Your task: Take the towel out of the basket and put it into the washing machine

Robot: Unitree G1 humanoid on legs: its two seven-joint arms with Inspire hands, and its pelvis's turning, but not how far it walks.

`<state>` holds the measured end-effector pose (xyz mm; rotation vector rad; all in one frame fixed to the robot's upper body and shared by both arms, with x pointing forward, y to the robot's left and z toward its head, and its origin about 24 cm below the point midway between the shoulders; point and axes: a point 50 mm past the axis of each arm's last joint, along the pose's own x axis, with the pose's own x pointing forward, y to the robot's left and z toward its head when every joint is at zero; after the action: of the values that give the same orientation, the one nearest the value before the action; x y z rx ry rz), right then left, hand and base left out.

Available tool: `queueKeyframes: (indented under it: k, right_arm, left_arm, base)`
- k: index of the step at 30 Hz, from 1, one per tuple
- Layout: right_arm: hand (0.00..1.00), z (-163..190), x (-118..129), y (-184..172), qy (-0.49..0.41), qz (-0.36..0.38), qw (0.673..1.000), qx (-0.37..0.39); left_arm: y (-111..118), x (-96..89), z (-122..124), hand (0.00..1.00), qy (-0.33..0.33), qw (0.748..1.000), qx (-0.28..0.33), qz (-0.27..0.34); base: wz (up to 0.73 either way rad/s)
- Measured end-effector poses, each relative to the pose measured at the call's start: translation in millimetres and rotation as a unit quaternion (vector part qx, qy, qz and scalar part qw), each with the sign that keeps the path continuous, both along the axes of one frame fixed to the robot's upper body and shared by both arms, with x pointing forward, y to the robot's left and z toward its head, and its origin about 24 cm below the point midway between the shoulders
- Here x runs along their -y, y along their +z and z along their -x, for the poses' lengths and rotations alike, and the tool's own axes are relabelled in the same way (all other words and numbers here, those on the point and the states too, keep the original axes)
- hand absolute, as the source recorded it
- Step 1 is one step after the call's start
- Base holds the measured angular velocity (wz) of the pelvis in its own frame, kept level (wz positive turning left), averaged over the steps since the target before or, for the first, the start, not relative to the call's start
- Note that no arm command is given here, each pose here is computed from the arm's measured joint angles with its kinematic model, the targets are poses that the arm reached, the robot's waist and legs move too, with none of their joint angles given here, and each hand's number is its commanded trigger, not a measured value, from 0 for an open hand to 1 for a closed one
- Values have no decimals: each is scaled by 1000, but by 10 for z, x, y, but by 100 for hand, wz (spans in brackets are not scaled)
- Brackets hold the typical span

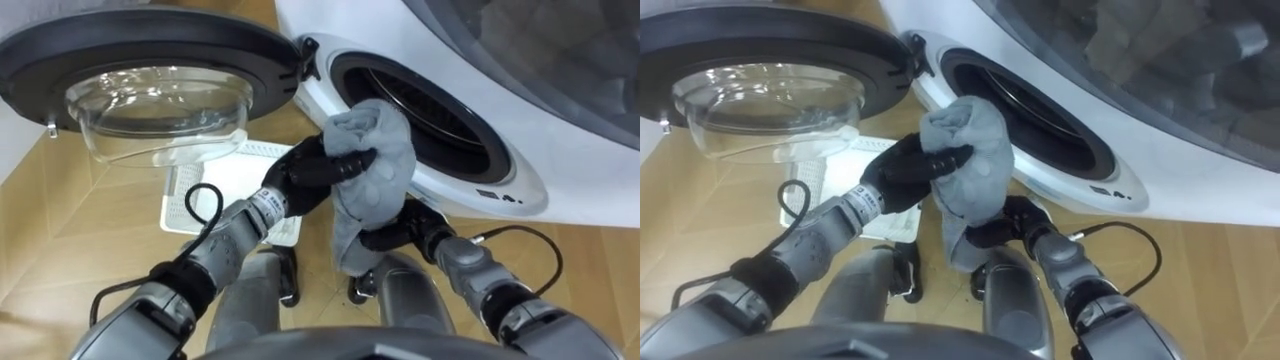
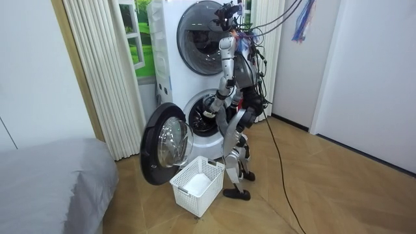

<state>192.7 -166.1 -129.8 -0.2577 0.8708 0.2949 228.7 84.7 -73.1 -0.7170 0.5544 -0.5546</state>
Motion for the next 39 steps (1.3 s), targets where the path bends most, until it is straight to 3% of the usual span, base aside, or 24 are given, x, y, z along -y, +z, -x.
queueKeyframes:
  k: [5,6,7,13,23,28,39]
  right_arm:
    - [100,23,4,-12,1,2,1000,-3]
    - [100,26,4,-13,0,2,1000,-4]
    - [100,30,7,-15,-1,3,1000,-4]
    - [100,58,7,-29,-4,6,1000,-6]
    - [100,154,133,-82,-61,-2,998,-26]
    - [100,224,254,-121,-145,-29,988,-53]
    - [100,190,363,-127,-239,-62,965,-90]
  left_arm:
    - [-38,-20,48,100,13,1000,-14,10]
    - [-47,-28,57,38,16,1000,-17,13]
    - [-58,-38,68,0,22,999,-21,17]
    - [-101,-114,121,0,43,998,-36,29]
    - [-273,-446,287,0,115,991,-74,10]
    - [-325,-613,279,0,142,984,-85,-57]
    - [-404,-588,312,0,110,971,-92,-192]
  base:
    - [0]
    - [0]
    - [0]
    - [0]
    - [2]
    - [9]
    - [11]
